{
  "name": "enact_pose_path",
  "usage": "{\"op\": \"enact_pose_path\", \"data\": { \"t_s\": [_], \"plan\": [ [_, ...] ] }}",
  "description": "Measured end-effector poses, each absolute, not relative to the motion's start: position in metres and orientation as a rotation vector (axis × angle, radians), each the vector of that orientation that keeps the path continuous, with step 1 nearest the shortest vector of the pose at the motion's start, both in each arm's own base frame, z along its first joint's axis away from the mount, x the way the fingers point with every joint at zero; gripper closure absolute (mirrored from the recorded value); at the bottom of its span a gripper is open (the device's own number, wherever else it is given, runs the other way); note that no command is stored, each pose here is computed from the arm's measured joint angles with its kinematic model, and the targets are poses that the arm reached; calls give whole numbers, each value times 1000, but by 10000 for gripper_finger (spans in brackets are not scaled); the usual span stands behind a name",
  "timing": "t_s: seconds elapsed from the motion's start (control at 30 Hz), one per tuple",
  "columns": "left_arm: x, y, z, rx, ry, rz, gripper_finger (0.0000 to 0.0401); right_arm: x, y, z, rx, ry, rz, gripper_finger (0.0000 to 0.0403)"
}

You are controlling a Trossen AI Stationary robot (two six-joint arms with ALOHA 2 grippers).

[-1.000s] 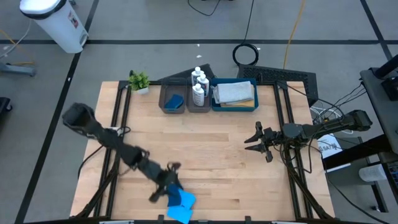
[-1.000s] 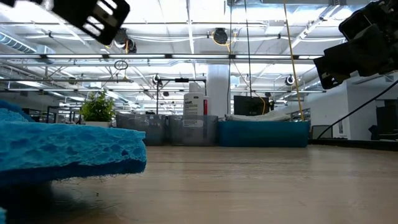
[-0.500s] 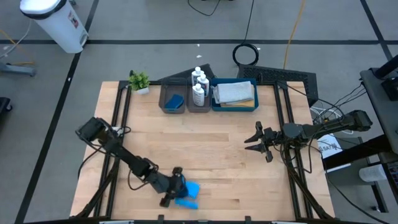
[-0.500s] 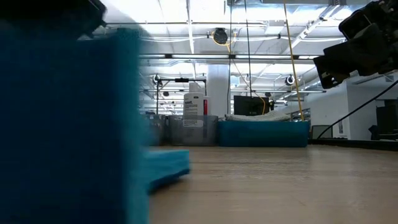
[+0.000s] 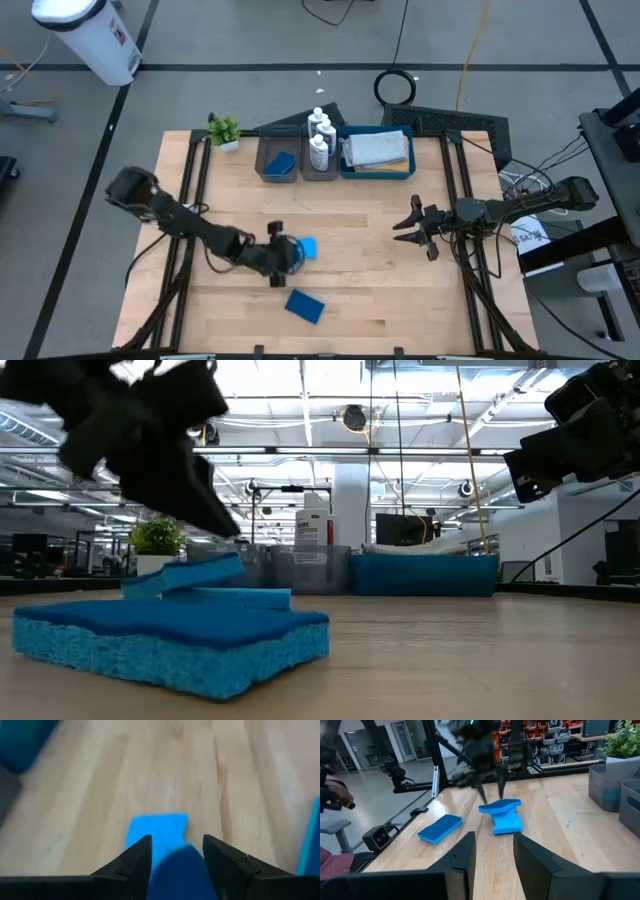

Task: Pick & Place Kitchen Items
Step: Move the sponges to the middle of the table, then put the top blue sponge into the left black bin

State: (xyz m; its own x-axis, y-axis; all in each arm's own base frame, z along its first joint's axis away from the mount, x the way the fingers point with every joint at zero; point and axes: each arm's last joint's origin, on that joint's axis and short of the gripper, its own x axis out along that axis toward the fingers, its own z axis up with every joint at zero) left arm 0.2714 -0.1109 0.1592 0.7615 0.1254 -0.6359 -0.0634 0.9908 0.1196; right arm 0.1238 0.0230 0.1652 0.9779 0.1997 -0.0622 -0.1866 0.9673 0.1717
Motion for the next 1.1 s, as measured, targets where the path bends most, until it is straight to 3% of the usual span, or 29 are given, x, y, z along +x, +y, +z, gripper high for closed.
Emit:
{"op": "enact_pose_path", "data": {
  "t_s": [0.17, 0.3, 0.43, 0.57, 0.7, 0.97, 1.1],
  "plan": [
    [257, -97, 196, -13, 637, 134, 219, 124, 23, 165, 166, 83, 195, 303],
    [247, -83, 209, -240, 666, 169, 210, 124, 23, 165, 166, 84, 195, 303],
    [245, -76, 206, -377, 748, 151, 162, 124, 23, 165, 166, 84, 195, 303],
    [249, -72, 196, -360, 825, 118, 113, 124, 23, 165, 166, 80, 196, 303],
    [250, -62, 190, -379, 853, 218, 87, 124, 23, 165, 184, 81, 195, 303],
    [235, -31, 177, -598, 1101, 373, 86, 124, 23, 165, 185, 85, 195, 303],
    [234, -22, 170, -659, 1108, 317, 101, 124, 23, 165, 185, 85, 195, 303]
  ]
}}
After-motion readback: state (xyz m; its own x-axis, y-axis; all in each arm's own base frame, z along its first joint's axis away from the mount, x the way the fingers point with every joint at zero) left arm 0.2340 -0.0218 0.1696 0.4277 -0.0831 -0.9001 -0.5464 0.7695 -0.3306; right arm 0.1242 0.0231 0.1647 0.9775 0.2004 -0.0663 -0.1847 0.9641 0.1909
